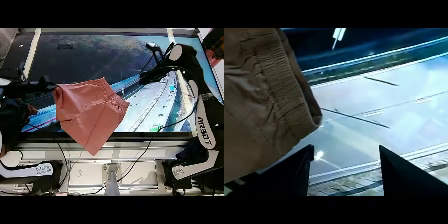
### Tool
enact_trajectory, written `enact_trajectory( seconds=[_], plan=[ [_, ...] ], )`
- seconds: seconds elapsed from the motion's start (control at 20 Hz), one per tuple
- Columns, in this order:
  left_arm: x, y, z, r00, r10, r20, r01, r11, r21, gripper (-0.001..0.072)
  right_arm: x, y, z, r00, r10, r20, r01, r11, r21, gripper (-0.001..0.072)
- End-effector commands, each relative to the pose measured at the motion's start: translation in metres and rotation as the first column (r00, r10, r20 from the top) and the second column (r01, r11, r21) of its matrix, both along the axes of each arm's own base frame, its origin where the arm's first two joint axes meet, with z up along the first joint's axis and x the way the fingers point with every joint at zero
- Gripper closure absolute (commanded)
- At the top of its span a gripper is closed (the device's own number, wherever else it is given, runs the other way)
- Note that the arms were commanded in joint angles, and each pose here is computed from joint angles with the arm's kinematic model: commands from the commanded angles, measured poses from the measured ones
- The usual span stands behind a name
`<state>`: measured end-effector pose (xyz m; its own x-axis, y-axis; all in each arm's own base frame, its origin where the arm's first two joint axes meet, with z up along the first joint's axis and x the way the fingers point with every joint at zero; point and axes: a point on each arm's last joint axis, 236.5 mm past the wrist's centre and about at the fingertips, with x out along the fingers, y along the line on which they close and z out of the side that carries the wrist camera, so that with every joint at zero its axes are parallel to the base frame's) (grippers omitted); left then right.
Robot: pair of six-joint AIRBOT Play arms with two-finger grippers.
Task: Fold the clothes and pants, and hang the long-sleeved shirts on hangers.
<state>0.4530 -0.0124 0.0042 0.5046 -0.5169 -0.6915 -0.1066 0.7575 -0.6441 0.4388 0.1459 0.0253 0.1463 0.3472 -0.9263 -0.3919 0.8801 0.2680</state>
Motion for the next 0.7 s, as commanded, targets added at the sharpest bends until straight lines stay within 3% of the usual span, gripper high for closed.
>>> enact_trajectory(
  seconds=[0.0,0.15,0.45,0.55,0.6,0.65],
  plan=[
    [0.025,-0.006,-0.014,0.995,-0.097,0.036,0.089,0.977,0.192,0.0693,-0.014,0.025,-0.021,0.994,0.057,-0.089,-0.047,0.993,0.106,0.0255],
    [0.056,-0.006,-0.007,0.987,-0.115,0.111,0.079,0.955,0.286,0.0693,-0.015,0.029,-0.039,0.989,0.057,-0.138,-0.041,0.992,0.118,0.0255],
    [0.117,0.002,0.03,0.928,-0.015,0.372,-0.133,0.919,0.37,0.0692,0.005,0.016,-0.068,0.993,-0.004,-0.115,0.012,0.998,0.068,0.0252],
    [0.121,-0.008,0.027,0.917,-0.08,0.391,-0.1,0.902,0.42,0.0669,0.0,0.024,-0.078,0.988,-0.007,-0.156,0.023,0.995,0.101,0.0252],
    [0.12,-0.013,0.024,0.915,-0.115,0.387,-0.076,0.893,0.444,0.0432,0.001,0.026,-0.082,0.987,-0.011,-0.161,0.029,0.994,0.11,0.0252],
    [0.12,-0.014,0.023,0.915,-0.129,0.383,-0.066,0.887,0.457,0.0078,0.005,0.027,-0.083,0.989,-0.02,-0.146,0.036,0.993,0.111,0.0252]
  ],
)
